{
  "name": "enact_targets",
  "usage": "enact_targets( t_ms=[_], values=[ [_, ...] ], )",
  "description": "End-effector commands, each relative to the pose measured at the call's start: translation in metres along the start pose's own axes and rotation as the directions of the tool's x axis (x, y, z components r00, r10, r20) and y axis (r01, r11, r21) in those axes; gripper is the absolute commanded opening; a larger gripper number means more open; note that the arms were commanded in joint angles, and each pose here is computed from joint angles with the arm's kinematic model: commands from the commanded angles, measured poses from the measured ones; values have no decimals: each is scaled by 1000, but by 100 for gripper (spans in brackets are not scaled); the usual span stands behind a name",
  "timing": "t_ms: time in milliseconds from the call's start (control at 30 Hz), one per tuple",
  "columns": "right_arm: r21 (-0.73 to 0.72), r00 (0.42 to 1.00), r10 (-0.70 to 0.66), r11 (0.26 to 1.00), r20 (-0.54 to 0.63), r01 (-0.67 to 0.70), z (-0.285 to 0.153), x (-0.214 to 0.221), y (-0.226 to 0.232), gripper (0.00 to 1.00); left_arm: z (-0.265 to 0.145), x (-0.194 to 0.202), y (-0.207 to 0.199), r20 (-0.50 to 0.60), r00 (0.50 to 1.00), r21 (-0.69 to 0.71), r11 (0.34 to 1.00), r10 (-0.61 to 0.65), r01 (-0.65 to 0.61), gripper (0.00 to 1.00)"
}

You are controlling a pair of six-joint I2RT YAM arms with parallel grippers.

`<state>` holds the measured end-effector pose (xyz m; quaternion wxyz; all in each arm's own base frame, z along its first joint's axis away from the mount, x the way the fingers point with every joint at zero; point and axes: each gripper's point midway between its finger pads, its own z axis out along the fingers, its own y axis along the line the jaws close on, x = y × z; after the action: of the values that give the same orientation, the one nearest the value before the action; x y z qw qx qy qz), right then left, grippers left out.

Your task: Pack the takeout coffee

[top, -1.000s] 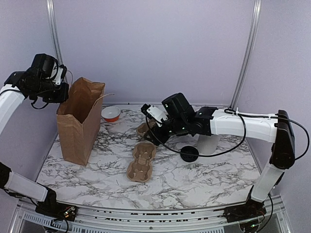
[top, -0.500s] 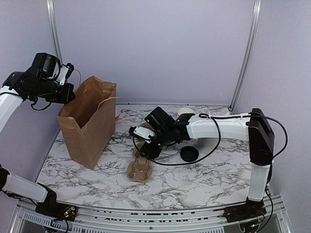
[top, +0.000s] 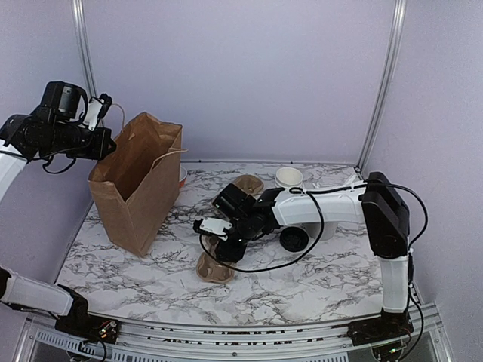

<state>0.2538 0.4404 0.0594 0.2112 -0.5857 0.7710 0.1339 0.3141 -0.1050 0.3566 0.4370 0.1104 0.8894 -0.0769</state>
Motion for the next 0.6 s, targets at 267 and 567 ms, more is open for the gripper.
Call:
enact_targets(
  t_ms=[267, 567],
  values=[
    [-27, 999, -42, 999, -13, 41, 11, -12, 5, 49, -3, -4, -4, 36, 999, 10, 1000, 24, -24, 0],
    [-43, 998, -40, 998, -44, 38, 20, -8, 6, 52, 0, -3, -6, 30, 999, 12, 1000, 27, -28, 0]
  ],
)
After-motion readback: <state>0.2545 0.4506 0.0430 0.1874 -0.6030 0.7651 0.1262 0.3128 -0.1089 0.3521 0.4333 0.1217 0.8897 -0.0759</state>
